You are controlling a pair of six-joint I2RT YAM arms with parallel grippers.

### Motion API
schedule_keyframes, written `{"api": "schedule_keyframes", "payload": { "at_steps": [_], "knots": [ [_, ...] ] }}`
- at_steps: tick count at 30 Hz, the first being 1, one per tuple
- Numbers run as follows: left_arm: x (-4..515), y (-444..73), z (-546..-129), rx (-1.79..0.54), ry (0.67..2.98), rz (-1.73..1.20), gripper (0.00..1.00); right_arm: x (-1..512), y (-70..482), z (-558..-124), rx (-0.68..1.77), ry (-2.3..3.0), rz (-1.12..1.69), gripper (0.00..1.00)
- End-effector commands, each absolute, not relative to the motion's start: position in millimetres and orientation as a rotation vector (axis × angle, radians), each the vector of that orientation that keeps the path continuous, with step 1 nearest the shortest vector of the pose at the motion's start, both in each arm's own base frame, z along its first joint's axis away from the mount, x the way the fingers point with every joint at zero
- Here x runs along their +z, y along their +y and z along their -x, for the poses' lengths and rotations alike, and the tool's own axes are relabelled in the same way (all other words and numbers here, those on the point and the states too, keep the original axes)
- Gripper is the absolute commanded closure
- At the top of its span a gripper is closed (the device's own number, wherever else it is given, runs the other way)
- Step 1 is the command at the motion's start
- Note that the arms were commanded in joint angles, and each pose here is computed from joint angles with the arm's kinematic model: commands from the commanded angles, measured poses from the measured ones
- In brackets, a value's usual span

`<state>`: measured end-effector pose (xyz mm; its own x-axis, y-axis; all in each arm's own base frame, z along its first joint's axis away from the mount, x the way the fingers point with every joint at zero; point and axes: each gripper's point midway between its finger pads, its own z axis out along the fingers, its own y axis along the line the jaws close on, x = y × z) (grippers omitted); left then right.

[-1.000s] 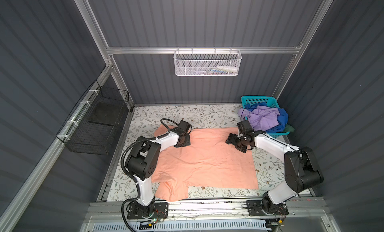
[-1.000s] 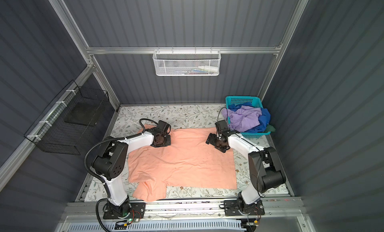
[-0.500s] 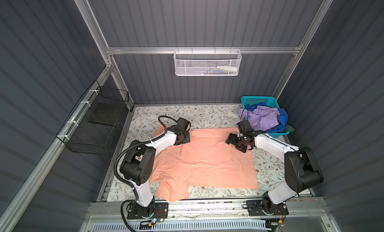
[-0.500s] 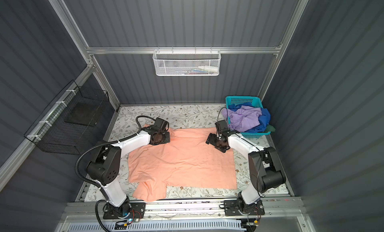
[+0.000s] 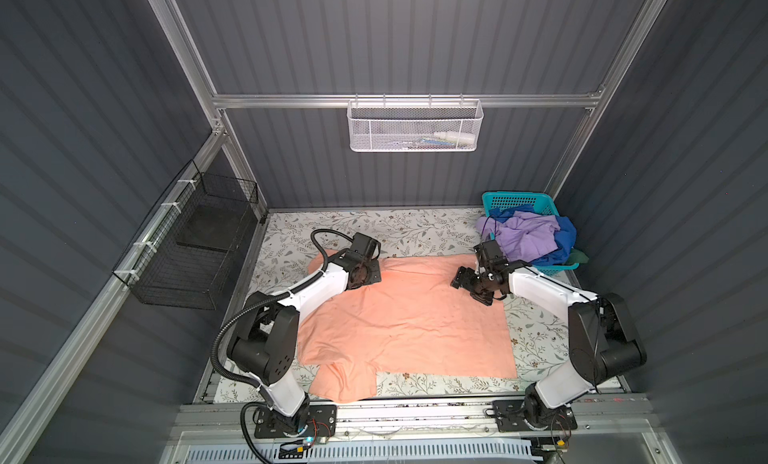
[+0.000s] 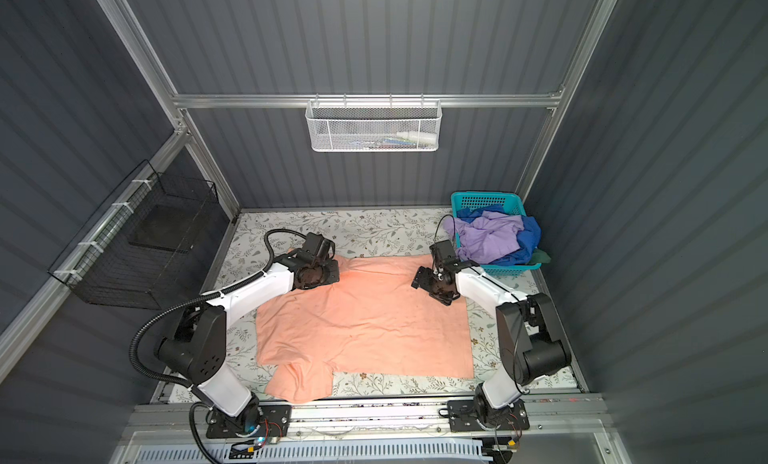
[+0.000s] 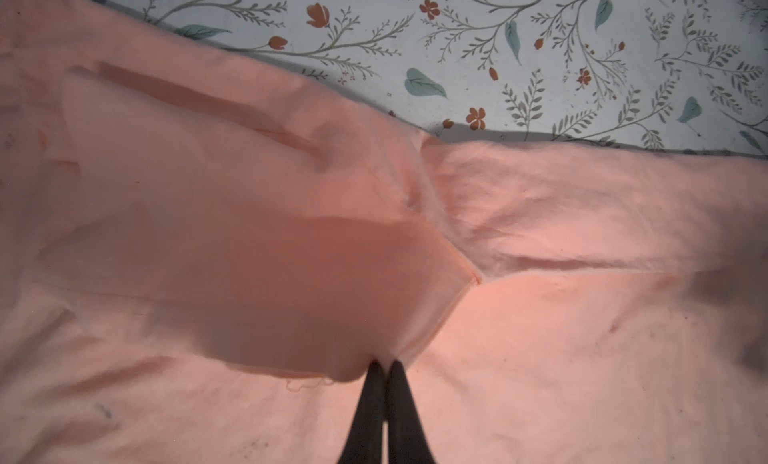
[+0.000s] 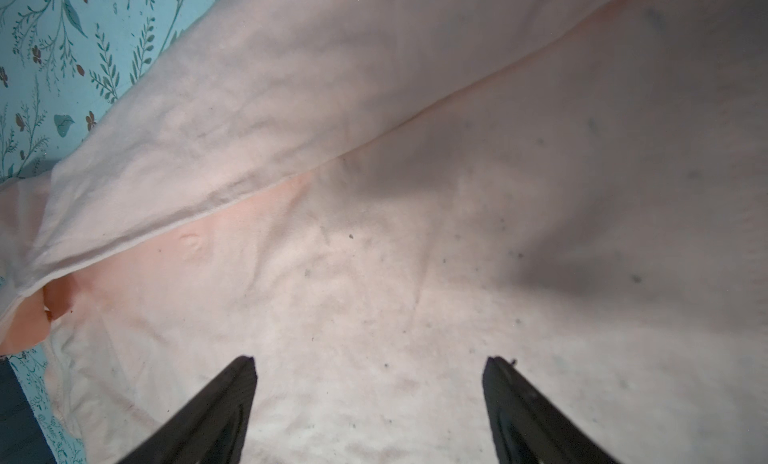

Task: Fold and stack the t-shirts

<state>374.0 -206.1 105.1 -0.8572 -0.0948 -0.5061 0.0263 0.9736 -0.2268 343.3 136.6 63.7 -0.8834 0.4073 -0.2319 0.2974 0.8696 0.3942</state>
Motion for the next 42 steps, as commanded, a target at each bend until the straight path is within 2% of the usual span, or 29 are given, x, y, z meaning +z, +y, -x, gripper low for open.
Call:
{"api": "schedule_keyframes", "payload": {
  "at_steps": [1,13,14,15,19,22,26,29,36,42],
  "knots": [
    [99.3,-212.9,-355.6,-0.304,2.629,0.063,1.00,65.0,137.7,-350.0,0.508,2.728,-0.523,0.13],
    [90.7,-217.6,-334.8,-0.232,2.652,0.111,0.99,64.5,136.9,-350.9,0.495,2.731,-0.513,0.13],
    [90.5,-217.6,-334.2,-0.230,2.652,0.110,0.86,64.5,137.6,-351.5,0.500,2.730,-0.514,0.13],
    [89.7,-217.4,-333.9,-0.228,2.655,0.110,0.81,64.3,138.3,-352.3,0.506,2.728,-0.515,0.13],
    [97.3,-202.5,-338.9,-0.113,2.626,0.107,0.66,65.3,140.8,-355.0,0.519,2.728,-0.511,0.13],
    [112.0,-180.3,-349.7,-0.027,2.576,0.129,0.59,69.0,140.0,-356.1,0.512,2.722,-0.501,0.13],
    [112.7,-135.9,-366.1,-0.108,2.576,0.300,0.60,74.9,135.5,-356.0,0.480,2.711,-0.497,0.13],
    [115.0,-110.0,-375.6,-0.064,2.533,0.350,0.59,81.1,135.0,-355.6,0.471,2.695,-0.487,0.13],
    [78.1,-101.0,-387.4,-0.219,2.607,0.443,0.59,87.7,134.8,-355.0,0.478,2.682,-0.483,0.13],
    [53.3,-99.7,-384.7,-0.236,2.656,0.456,0.62,86.3,131.3,-349.5,0.461,2.684,-0.488,0.13]
  ]
}}
